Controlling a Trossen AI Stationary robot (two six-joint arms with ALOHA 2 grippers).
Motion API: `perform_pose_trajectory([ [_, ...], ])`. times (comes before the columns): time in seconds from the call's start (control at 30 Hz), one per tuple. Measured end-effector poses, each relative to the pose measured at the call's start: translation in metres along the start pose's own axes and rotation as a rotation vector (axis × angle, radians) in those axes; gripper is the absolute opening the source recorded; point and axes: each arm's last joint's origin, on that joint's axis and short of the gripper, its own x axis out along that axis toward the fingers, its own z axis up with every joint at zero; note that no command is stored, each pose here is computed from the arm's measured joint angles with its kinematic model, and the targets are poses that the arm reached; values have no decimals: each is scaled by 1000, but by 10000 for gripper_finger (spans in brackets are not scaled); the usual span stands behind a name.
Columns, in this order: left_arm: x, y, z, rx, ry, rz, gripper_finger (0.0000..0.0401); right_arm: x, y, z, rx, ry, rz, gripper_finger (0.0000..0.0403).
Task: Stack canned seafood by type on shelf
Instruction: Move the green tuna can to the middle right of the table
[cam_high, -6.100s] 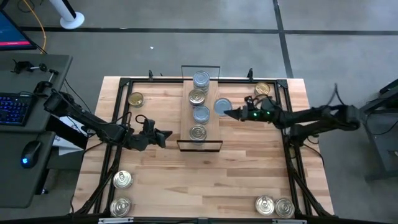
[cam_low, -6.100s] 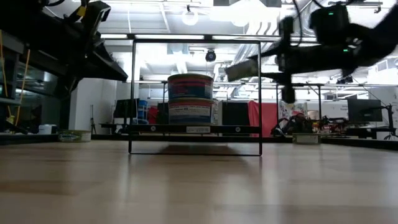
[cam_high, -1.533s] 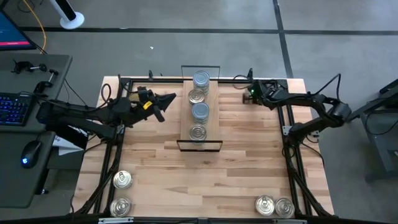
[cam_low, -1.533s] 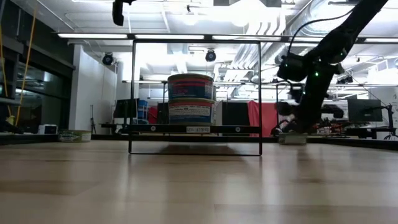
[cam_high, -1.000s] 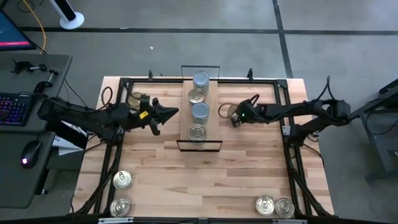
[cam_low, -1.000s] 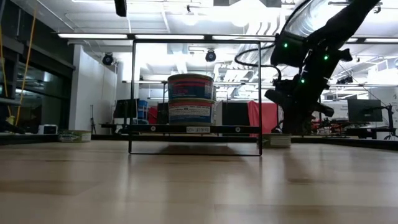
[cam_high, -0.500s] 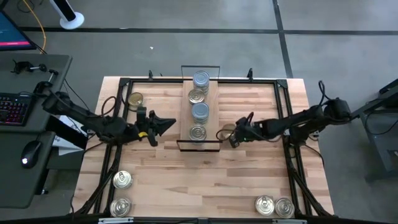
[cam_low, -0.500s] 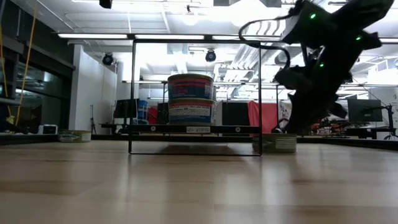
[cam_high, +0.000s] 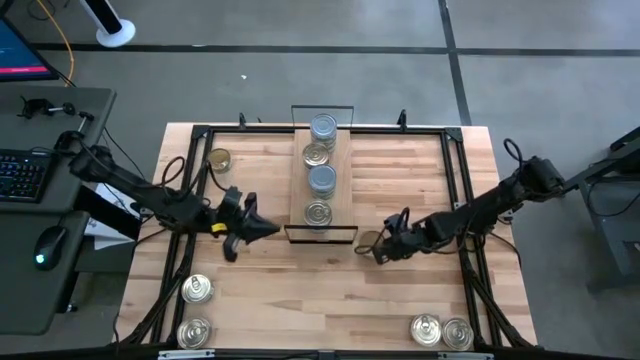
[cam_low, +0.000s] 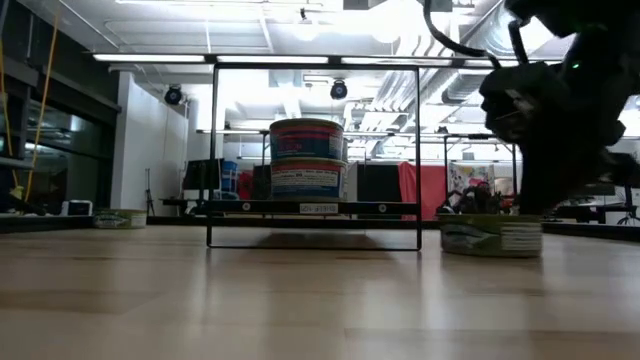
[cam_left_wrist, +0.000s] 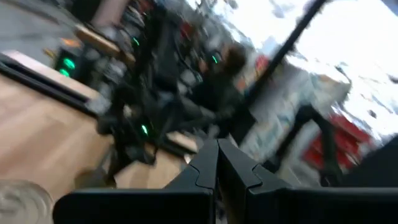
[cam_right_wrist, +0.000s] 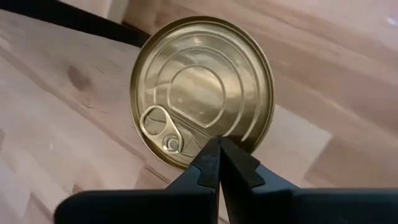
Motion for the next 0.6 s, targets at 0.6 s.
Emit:
perform_pose_trajectory([
  [0.6, -66, -12, 2, 137, 75, 111, 0, -67, 44, 11, -33, -126, -169, 0],
])
